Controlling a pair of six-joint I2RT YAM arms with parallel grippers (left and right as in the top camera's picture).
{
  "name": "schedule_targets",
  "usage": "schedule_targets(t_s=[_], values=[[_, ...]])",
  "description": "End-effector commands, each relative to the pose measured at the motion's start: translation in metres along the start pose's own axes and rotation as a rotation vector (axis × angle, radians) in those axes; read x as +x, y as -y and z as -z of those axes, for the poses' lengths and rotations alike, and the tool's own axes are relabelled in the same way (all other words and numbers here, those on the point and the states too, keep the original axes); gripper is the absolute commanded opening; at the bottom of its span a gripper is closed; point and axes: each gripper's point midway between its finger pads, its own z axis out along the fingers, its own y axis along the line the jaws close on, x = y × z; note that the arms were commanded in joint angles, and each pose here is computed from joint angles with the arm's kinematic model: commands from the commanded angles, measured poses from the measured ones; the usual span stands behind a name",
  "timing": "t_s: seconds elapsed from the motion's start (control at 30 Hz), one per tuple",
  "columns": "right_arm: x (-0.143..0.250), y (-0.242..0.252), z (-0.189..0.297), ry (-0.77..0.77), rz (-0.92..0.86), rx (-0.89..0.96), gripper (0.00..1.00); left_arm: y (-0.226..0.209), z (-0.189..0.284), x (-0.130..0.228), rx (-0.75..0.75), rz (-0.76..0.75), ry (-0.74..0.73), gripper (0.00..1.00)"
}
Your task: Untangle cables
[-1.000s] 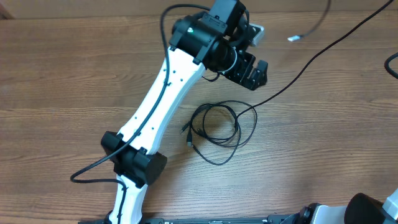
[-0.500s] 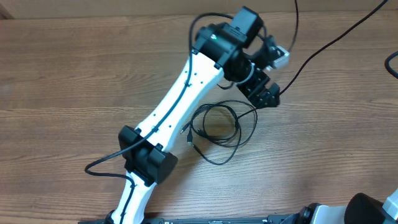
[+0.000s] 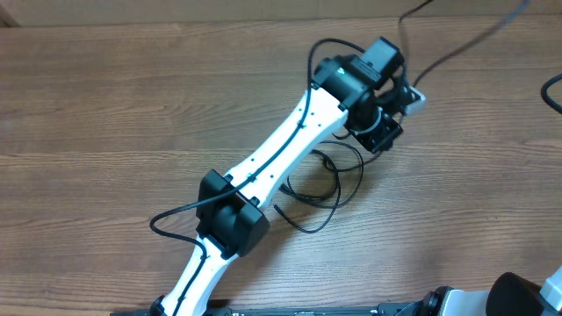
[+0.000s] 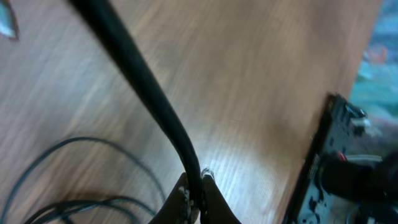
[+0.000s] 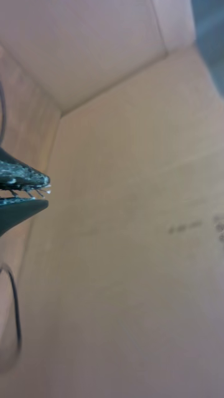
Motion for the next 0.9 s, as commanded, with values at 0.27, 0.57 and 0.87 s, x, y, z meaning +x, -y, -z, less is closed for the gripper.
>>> schedule_targets(t_s=[0.27,0.57,0.87], values=[[0.052,0.067,-0.013,-0.152,-0.073,0.188,0.37,-0.028,0.139,-0.061,-0.168,0.098,0.373,0.04],[0.116,0.038,-0.032,-0.371,-0.141,0.090,0.59,-0.011,0.216,-0.101,-0.235,0.075,0.653,0.04],[0.158,0.028,-0.060,-0.516,-0.108,0.114,0.65,0.022,0.210,-0.091,-0.065,0.067,0.602,0.04]])
